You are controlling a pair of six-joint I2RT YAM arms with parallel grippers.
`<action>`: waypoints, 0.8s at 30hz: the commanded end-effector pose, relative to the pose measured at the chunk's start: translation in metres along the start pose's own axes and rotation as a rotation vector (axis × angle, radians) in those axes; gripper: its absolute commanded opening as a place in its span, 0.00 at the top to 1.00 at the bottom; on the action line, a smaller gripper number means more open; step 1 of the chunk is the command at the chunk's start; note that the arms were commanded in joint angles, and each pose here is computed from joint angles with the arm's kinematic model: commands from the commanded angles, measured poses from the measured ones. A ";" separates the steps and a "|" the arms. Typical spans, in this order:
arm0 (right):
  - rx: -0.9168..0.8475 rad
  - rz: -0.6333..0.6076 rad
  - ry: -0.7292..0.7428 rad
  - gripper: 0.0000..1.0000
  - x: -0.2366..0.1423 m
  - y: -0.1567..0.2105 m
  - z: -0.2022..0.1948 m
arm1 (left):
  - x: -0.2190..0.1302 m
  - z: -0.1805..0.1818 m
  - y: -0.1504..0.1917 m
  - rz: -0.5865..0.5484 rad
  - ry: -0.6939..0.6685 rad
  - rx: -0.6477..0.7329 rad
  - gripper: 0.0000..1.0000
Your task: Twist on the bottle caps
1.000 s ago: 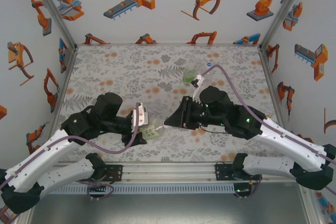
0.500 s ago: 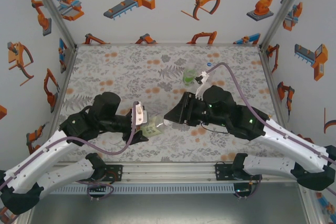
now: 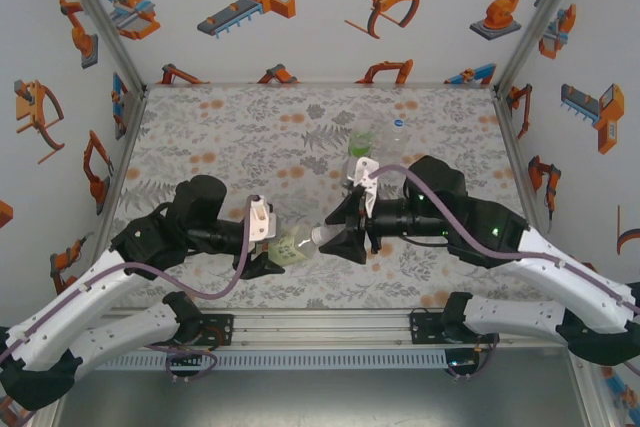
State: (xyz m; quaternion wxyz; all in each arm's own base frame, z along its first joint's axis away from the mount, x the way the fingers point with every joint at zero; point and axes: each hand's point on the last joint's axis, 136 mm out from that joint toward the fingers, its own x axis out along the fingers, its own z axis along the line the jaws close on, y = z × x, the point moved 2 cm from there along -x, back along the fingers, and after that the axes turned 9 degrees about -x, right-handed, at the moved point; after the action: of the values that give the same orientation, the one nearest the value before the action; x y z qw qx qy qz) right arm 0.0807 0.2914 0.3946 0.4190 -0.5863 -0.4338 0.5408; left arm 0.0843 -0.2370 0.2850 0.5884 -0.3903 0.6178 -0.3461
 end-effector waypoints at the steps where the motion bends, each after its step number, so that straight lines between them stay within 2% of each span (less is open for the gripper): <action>1: -0.243 -0.034 -0.141 0.47 -0.005 -0.011 0.021 | -0.008 -0.010 -0.012 -0.045 0.033 0.021 1.00; 14: -0.273 -0.010 -0.111 0.63 0.009 -0.012 0.010 | -0.012 -0.012 -0.011 -0.044 0.028 0.028 1.00; 20: -0.260 -0.004 -0.099 0.83 0.008 -0.011 0.008 | -0.012 -0.012 -0.008 -0.037 0.023 0.028 1.00; 23: -0.140 0.002 -0.046 1.00 0.011 -0.010 -0.001 | -0.012 -0.010 -0.007 -0.033 0.012 0.029 1.00; 24: -0.052 0.000 -0.005 1.00 0.013 -0.009 -0.007 | -0.011 -0.009 -0.007 -0.031 0.004 0.030 1.00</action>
State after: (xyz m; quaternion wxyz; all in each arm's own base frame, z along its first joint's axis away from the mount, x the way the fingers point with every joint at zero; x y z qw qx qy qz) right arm 0.0764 0.3050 0.3872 0.3344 -0.6055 -0.4887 0.5317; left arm 0.0779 -0.2314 0.2890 0.5853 -0.3910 0.6162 -0.3534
